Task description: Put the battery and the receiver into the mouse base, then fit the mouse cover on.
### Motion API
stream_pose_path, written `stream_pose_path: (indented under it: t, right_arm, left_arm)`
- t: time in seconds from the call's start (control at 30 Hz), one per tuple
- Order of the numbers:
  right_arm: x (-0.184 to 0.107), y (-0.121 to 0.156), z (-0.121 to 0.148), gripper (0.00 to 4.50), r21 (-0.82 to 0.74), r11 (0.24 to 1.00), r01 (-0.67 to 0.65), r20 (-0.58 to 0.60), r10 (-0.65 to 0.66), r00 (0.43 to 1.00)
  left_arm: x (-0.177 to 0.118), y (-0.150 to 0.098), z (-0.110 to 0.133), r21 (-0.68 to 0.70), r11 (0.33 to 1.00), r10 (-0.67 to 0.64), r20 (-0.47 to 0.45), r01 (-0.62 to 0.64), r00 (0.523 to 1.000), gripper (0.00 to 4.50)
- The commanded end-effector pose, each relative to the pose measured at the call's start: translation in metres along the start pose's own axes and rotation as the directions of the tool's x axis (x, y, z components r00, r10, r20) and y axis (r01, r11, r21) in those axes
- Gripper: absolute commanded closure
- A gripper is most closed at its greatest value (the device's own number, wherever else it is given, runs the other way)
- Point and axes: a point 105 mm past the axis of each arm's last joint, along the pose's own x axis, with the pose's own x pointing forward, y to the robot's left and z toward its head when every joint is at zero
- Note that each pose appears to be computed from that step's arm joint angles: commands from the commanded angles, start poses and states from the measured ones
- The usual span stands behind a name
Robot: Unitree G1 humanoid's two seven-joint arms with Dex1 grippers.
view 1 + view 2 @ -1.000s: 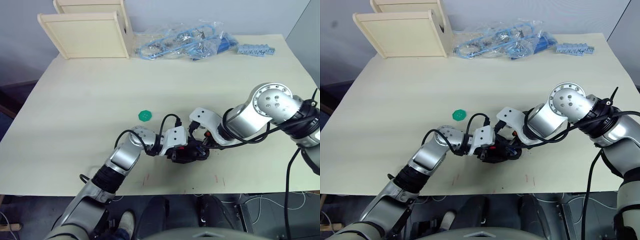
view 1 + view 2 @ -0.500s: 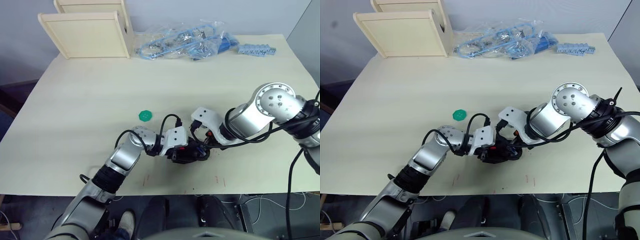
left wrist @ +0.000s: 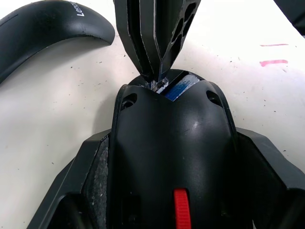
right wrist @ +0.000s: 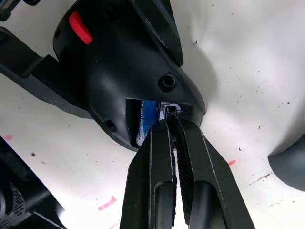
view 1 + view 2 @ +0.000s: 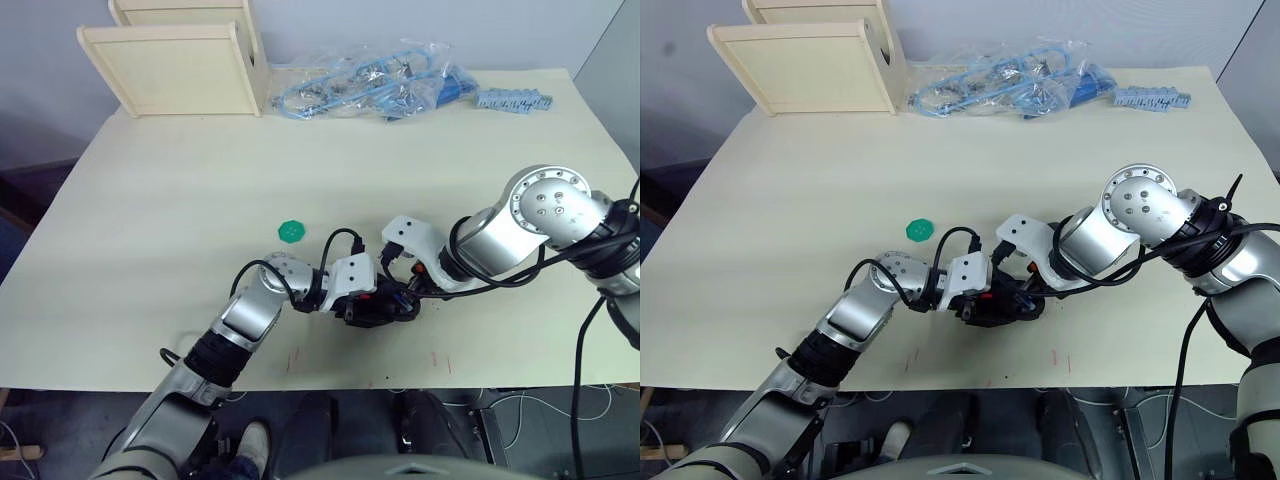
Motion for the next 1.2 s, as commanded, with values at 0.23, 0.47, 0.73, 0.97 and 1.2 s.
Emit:
stream_pose_path:
  t: [0.23,0.47,0.73,0.97,1.2]
  right_arm:
    - [0.001,-0.012,-0.009,4.50,0.105,0.993,0.049,0.005,-0.050,0.999]
    - [0.008,-0.013,-0.015,4.50,0.176,0.984,0.028,0.026,-0.033,0.999]
    - [0.011,-0.011,-0.018,4.50,0.186,0.982,0.026,0.031,-0.033,0.999]
    - [0.014,-0.010,-0.022,4.50,0.204,0.979,0.017,0.032,-0.024,0.999]
    - [0.015,-0.012,-0.024,4.50,0.201,0.979,0.042,0.016,-0.047,0.999]
  left_arm:
    - [0.006,-0.009,-0.015,-0.032,0.999,-0.038,-0.049,0.036,0.998,1.46]
    - [0.006,-0.009,-0.015,-0.033,0.999,-0.040,-0.048,0.038,0.998,1.46]
    - [0.006,-0.009,-0.015,-0.034,0.999,-0.042,-0.051,0.040,0.998,1.46]
    - [0.006,-0.009,-0.016,-0.035,0.999,-0.040,-0.050,0.038,0.998,1.46]
    - [0.006,-0.009,-0.016,-0.034,0.999,-0.038,-0.048,0.037,0.998,1.46]
